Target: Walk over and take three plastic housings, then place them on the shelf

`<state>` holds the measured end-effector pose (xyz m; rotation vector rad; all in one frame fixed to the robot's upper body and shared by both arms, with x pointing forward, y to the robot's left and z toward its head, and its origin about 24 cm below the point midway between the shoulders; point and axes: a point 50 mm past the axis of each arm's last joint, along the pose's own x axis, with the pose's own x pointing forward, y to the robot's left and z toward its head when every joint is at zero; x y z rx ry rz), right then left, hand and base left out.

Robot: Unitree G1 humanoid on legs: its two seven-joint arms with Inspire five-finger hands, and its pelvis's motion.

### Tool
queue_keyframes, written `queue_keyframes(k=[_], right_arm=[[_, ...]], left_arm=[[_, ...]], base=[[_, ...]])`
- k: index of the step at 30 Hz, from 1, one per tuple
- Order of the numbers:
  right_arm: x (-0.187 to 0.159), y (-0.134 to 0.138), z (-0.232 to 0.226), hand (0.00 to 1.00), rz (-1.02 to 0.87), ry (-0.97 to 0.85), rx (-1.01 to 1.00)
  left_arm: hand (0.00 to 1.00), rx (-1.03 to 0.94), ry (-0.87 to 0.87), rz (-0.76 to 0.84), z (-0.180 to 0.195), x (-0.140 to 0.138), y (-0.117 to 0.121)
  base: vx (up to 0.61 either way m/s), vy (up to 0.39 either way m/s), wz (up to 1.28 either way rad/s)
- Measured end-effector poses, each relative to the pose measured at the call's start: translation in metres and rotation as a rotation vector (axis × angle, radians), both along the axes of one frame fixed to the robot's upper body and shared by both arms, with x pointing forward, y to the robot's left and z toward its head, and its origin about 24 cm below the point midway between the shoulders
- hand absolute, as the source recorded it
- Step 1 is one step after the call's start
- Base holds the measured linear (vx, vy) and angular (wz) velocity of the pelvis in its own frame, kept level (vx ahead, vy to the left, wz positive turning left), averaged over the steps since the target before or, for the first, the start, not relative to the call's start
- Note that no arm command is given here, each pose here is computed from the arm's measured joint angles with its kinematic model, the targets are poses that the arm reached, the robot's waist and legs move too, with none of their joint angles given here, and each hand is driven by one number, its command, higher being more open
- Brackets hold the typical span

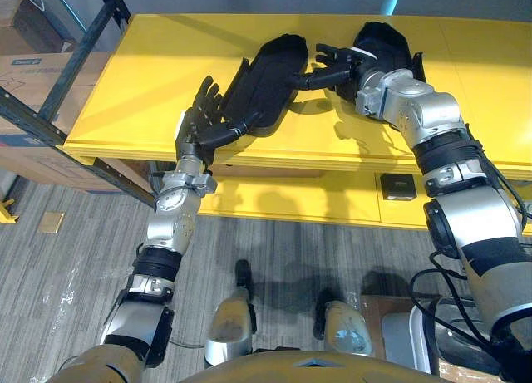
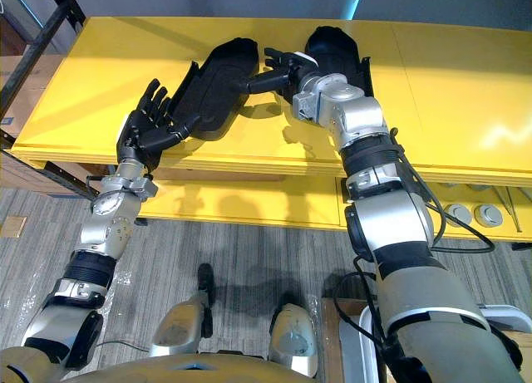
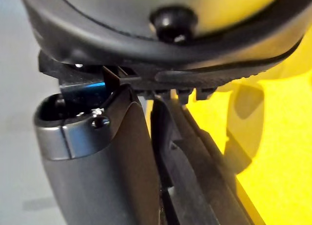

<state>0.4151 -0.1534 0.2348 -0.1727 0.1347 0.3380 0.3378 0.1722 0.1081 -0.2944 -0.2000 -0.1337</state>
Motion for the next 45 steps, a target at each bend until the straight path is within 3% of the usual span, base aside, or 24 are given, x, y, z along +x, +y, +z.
queue_keyframes(k=[12, 30, 41, 45], right_arm=[[0.002, 0.020, 0.002, 1.00, 0.034, 0.007, -0.019], [0.004, 0.014, 0.008, 1.00, -0.056, -0.038, -0.084], [0.004, 0.012, 0.016, 1.00, -0.080, -0.102, -0.117], [0.002, 0.014, 0.027, 1.00, -0.095, -0.172, -0.099]], left_arm=[[1.00, -0.046, -0.004, -0.041, 0.001, -0.005, -0.011], [1.00, -0.050, 0.022, -0.251, -0.002, -0.010, -0.042], [1.00, -0.050, 0.041, -0.167, -0.003, -0.013, -0.040], [1.00, 0.036, 0.034, 0.011, 0.000, -0.015, -0.023]], base=[[0.00, -0.009, 0.02], [0.00, -0.004, 0.00], [0.00, 0.000, 0.00], [0.01, -0.007, -0.02]])
